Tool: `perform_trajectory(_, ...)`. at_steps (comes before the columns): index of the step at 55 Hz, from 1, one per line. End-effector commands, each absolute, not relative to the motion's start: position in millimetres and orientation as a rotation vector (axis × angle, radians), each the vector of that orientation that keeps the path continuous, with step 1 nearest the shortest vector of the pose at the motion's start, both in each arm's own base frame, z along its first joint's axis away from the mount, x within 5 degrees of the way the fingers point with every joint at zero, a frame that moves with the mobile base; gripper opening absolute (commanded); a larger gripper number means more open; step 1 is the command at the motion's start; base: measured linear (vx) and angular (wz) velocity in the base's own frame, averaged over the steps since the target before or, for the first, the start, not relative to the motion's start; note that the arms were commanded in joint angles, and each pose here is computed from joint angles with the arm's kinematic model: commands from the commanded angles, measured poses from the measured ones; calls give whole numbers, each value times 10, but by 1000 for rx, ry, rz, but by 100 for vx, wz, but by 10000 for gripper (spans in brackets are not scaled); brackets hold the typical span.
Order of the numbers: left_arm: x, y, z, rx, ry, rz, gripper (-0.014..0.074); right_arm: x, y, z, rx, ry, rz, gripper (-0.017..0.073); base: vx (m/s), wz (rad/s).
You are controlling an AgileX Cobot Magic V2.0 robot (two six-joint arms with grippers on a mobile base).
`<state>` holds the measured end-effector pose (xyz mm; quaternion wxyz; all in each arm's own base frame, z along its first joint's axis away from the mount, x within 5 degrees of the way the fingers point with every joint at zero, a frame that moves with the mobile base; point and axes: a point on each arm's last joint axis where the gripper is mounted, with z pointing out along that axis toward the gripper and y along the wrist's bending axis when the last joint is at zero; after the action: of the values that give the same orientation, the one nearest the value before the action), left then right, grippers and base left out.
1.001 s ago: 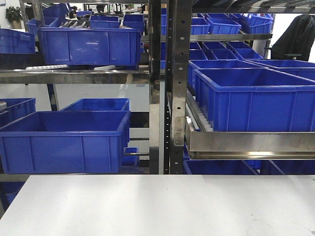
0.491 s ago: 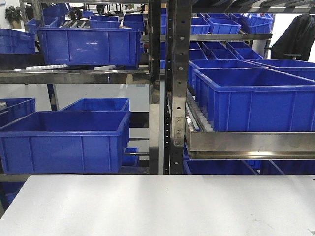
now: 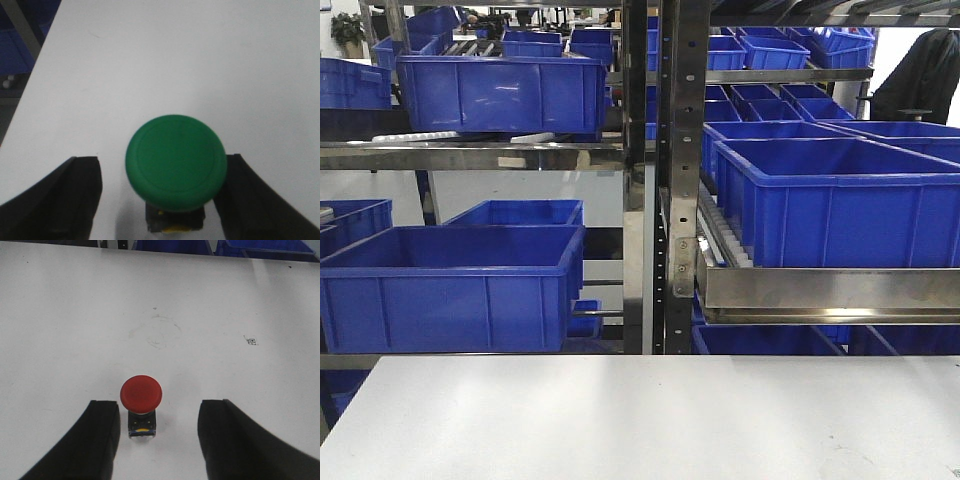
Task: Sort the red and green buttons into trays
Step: 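Close left gripper on green button and right gripper on red button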
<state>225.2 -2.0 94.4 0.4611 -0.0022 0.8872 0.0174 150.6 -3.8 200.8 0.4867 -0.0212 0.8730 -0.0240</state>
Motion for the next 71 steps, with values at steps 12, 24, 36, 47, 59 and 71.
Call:
perform_trajectory(12, 2393, -37, 912, -5, 2011, 17, 494, 1582, -52, 2169, -36, 2024, -64, 435, 0, 0)
perform_trajectory(24, 2391, -93, 798, -10, 2017, -73, 270, 1644, -59, 2083, 39, 2072, -26, 489, 0, 0)
perform_trajectory(36, 2389, -93, 784, -11, 2021, -73, 64, 1882, -65, 1952, 16, 2195, -35, 578, 0, 0)
perform_trajectory(47, 2389, -92, 784, -12, 2021, -72, -8, 2127, -58, 1824, 5, 2259, -33, 592, 0, 0)
perform_trajectory(59, 2389, -92, 784, -12, 2021, -72, -6, 2311, -34, 1619, -59, 2289, -46, 592, 0, 0)
perform_trajectory(71, 2389, -93, 784, -11, 2021, -73, -6, 2436, -34, 1432, -53, 2328, -43, 592, 0, 0)
